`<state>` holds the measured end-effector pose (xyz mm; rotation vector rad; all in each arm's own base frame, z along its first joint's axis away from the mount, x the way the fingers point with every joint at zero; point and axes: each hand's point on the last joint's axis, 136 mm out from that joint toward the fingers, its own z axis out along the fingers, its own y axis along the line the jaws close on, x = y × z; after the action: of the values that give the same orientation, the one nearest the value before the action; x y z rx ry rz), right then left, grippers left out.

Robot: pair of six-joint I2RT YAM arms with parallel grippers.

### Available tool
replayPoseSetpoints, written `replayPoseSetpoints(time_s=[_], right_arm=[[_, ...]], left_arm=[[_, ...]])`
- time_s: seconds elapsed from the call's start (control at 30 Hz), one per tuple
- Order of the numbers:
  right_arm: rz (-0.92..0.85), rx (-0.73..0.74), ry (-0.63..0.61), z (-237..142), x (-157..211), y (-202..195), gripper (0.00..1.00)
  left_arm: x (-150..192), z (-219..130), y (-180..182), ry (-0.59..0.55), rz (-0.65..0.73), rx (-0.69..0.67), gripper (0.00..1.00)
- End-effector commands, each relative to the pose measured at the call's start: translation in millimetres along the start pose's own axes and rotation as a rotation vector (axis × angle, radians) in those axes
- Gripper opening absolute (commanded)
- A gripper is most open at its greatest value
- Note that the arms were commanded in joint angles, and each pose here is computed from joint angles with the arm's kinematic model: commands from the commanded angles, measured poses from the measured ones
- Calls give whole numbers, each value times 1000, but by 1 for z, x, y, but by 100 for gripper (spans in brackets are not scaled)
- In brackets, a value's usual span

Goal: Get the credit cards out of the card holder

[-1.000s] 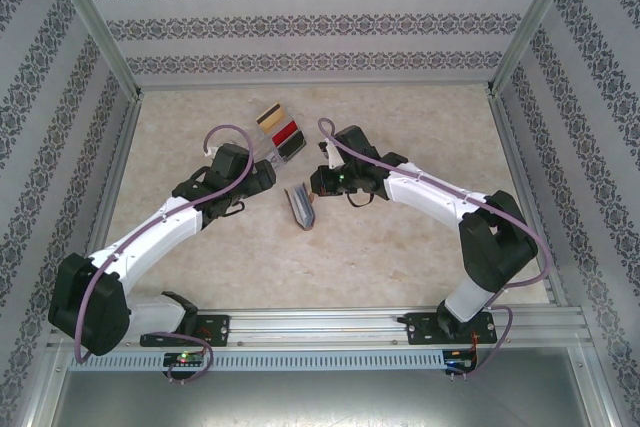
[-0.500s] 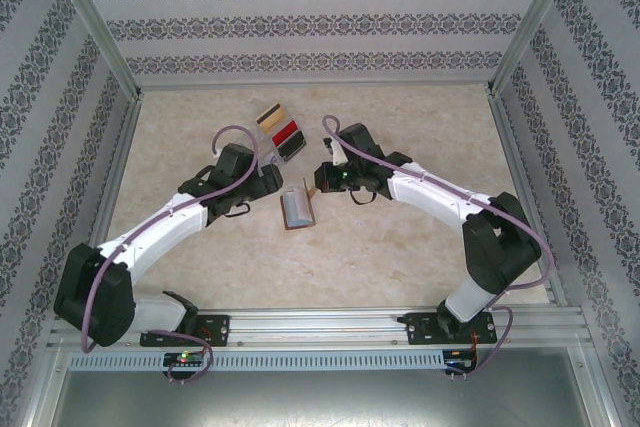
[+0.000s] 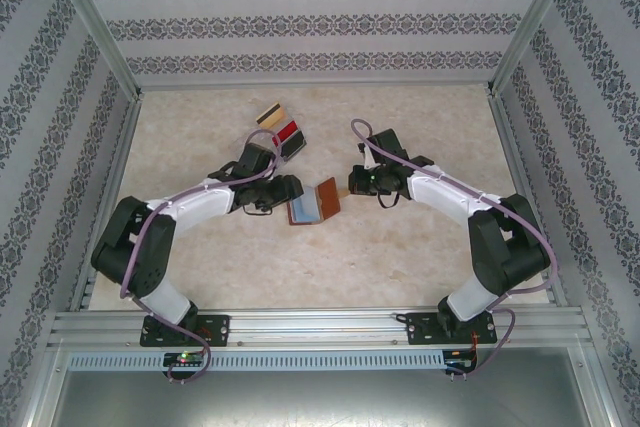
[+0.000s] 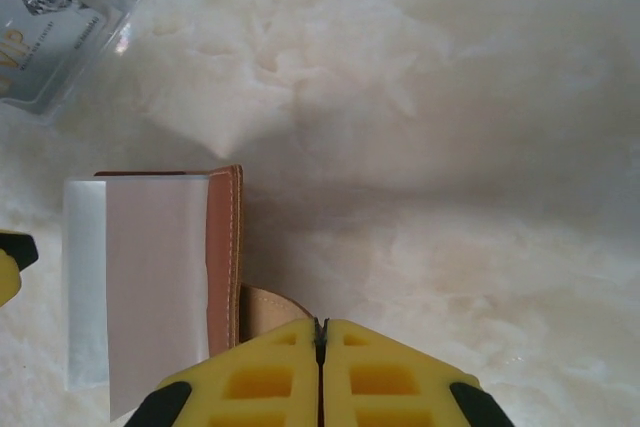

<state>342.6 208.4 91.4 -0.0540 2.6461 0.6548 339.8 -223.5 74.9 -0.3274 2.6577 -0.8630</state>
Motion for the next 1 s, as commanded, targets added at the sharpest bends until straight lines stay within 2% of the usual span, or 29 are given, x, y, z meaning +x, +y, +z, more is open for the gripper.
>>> replayPoseSetpoints(time_s=[0.0, 0.1, 0.23, 0.4, 0.57, 0.83, 0.97], right_arm=[[-7, 18, 22, 7, 6, -9, 8], [-4, 16, 28, 9, 8, -11, 8], [3, 14, 38, 14, 10, -12, 9], [10, 19, 54, 18, 15, -15, 9], [20, 33, 67, 23, 19, -21, 9], [43, 49, 59, 24, 18, -31, 9], [52, 38, 18, 10, 8, -29, 16]], left_arm=[[-6, 4, -35, 12, 16, 120, 62], [-4, 12, -41, 33, 17, 137, 59], [1, 22, -47, 64, 22, 154, 61], [10, 31, -76, 118, 52, 284, 65], [15, 44, -100, 150, 85, 355, 62], [13, 76, -68, 122, 62, 194, 47], [18, 83, -55, 131, 50, 157, 41]])
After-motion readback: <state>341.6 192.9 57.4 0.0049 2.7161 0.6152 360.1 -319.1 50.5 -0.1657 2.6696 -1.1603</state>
